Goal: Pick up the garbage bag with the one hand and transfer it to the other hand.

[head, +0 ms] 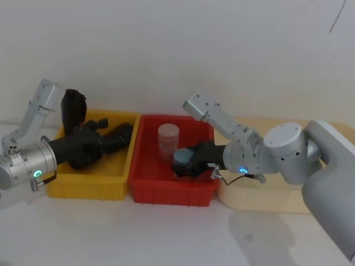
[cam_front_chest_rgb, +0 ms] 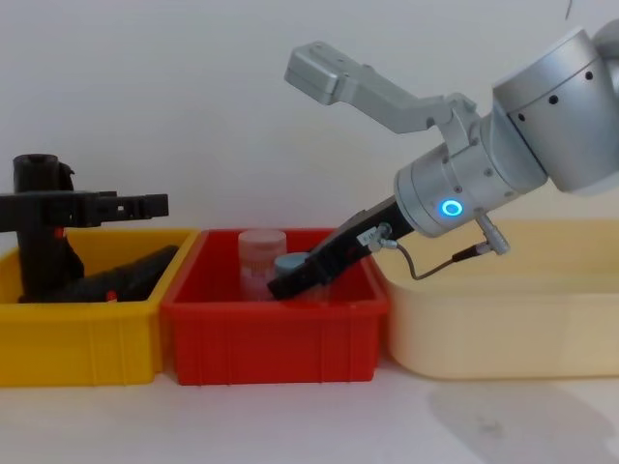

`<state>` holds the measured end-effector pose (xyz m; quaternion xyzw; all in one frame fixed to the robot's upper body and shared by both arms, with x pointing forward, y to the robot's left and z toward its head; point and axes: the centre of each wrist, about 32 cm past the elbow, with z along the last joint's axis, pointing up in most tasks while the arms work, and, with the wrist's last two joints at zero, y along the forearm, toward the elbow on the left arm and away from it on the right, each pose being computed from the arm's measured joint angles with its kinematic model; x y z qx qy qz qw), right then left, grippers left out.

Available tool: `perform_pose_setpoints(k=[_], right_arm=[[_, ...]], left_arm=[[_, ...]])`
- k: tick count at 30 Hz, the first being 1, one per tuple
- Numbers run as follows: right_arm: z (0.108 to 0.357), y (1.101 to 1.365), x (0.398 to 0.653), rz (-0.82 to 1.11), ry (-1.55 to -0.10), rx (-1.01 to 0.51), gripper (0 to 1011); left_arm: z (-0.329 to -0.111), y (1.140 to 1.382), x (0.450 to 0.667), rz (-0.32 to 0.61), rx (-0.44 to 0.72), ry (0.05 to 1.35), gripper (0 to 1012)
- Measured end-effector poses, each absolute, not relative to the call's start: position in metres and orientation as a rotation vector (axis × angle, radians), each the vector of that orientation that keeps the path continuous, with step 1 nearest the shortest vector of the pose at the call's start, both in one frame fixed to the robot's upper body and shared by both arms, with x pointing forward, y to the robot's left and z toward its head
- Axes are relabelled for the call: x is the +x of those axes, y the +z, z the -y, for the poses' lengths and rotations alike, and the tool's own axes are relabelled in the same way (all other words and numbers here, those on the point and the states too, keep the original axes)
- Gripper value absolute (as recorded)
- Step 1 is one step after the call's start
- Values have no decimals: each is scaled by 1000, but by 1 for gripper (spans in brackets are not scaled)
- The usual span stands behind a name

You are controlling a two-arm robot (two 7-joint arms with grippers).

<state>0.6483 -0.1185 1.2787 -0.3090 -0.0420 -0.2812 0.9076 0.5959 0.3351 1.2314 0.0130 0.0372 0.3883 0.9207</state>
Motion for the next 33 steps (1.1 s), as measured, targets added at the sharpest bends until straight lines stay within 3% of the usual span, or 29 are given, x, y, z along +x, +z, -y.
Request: perform_pose_setpoints(k=[33], right_arm=[[118, 1279, 648, 86, -580, -638, 708]], left_arm=[[-335, 1231, 596, -76, 27, 798, 1001]])
